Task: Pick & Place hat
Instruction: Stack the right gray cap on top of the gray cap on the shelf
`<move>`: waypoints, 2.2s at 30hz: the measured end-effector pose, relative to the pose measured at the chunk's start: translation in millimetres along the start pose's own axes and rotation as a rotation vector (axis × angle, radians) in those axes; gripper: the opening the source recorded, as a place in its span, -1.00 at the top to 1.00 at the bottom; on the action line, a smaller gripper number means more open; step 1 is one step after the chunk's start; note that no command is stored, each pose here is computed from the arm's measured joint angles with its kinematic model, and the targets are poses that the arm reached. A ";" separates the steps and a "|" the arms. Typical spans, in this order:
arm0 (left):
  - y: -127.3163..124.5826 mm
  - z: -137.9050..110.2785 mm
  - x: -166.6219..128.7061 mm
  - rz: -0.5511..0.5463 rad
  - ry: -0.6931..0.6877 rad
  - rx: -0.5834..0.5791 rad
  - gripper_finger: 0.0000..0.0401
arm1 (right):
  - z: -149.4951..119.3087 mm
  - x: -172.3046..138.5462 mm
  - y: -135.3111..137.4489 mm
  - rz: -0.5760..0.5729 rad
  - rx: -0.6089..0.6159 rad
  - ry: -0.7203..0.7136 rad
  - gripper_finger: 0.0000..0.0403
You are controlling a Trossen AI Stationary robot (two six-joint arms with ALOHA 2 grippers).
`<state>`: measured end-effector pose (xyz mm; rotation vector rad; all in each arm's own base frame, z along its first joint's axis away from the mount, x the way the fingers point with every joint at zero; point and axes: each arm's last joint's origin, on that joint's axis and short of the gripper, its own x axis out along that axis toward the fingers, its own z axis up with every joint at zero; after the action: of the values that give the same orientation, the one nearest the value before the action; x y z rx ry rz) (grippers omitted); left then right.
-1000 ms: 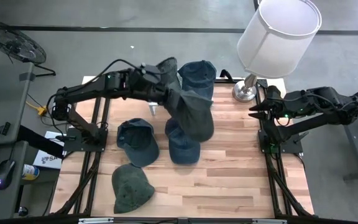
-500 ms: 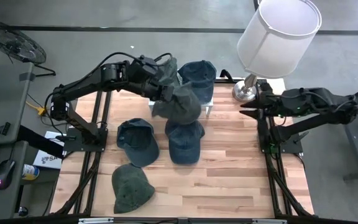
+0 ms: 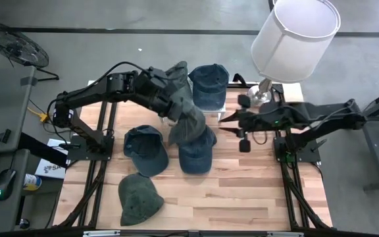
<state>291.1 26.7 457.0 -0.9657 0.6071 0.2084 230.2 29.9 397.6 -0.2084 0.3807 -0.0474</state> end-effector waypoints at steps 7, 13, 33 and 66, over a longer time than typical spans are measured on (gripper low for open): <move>-12.2 -15.8 2.4 -0.084 0.102 0.150 0.89 | 1.6 24.8 9.7 0.132 -0.122 -0.032 0.36; -19.8 -27.8 3.7 -0.108 0.138 0.235 0.89 | 7.3 41.7 12.8 0.112 -0.195 -0.102 0.03; -29.4 -43.2 4.9 -0.140 0.181 0.315 0.89 | 5.2 98.2 25.6 0.131 -0.174 -0.178 -0.19; -37.7 -35.6 5.3 -0.189 0.056 0.379 0.89 | -4.9 109.0 30.0 0.157 0.146 -0.074 0.24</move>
<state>297.6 -24.2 465.8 -0.6575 0.5765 -0.1011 329.7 49.0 347.1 -0.0351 0.3173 0.0863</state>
